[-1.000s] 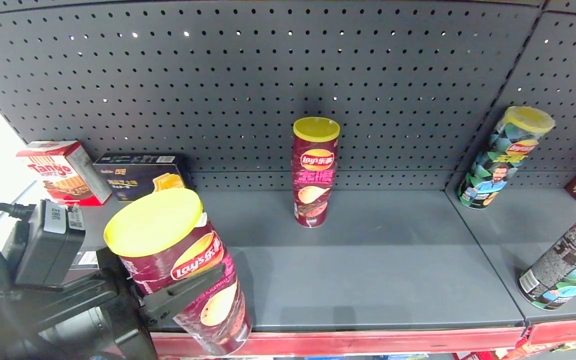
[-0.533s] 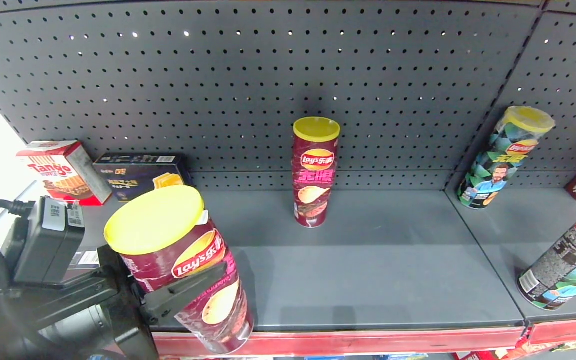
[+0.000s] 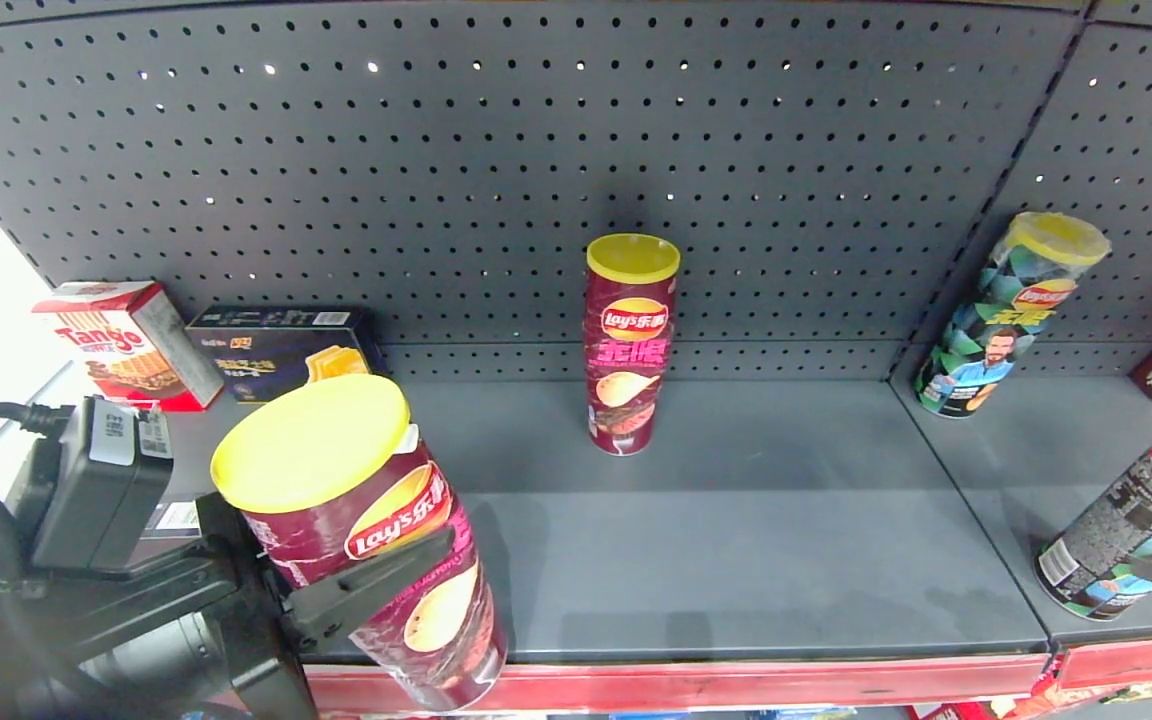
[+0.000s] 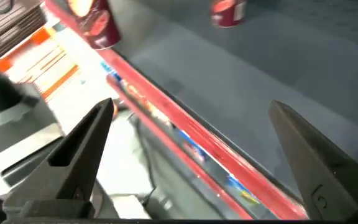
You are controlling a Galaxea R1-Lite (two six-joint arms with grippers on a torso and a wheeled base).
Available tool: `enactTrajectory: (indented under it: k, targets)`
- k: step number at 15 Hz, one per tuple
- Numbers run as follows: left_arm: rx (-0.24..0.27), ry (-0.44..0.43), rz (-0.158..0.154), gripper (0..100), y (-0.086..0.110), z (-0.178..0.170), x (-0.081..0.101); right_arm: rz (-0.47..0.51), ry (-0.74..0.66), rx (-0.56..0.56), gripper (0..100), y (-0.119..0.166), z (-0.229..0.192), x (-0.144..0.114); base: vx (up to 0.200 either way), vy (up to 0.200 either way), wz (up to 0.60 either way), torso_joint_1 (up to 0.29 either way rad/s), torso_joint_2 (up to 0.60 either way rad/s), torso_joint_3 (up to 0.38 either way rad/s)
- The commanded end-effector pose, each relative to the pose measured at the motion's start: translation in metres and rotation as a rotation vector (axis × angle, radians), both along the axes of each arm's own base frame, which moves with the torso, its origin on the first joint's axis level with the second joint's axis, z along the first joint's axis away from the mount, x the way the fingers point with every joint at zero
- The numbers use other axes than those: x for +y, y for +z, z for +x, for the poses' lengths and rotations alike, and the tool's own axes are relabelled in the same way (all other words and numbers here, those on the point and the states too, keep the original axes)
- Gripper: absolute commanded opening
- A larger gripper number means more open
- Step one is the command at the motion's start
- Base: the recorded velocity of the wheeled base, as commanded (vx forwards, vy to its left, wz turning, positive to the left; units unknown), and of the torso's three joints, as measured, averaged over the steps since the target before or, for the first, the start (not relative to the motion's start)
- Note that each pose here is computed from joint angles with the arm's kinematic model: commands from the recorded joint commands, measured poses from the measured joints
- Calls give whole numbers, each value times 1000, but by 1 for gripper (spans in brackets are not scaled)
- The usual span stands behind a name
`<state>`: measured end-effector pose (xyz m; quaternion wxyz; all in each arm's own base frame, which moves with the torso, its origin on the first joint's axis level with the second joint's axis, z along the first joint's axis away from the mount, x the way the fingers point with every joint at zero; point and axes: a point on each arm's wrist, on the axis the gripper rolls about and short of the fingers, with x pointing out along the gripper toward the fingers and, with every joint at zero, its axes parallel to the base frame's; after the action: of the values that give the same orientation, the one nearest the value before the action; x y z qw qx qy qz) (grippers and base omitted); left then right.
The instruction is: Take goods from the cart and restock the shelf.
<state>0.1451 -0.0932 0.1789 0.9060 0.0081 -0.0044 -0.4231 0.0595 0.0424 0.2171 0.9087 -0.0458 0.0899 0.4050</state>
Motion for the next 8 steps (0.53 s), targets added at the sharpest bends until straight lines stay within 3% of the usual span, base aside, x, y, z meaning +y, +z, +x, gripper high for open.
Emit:
enactTrajectory:
  k: [1,8]
  targets:
    - [2,3,0,0,0,0,0,-41,64,58,100,5,33,28,0,0,0,0,0,0]
    - [6,3,0,0,-1,1,0,-77,31,-9,100,15,101,73,0,0,0,0,0,0]
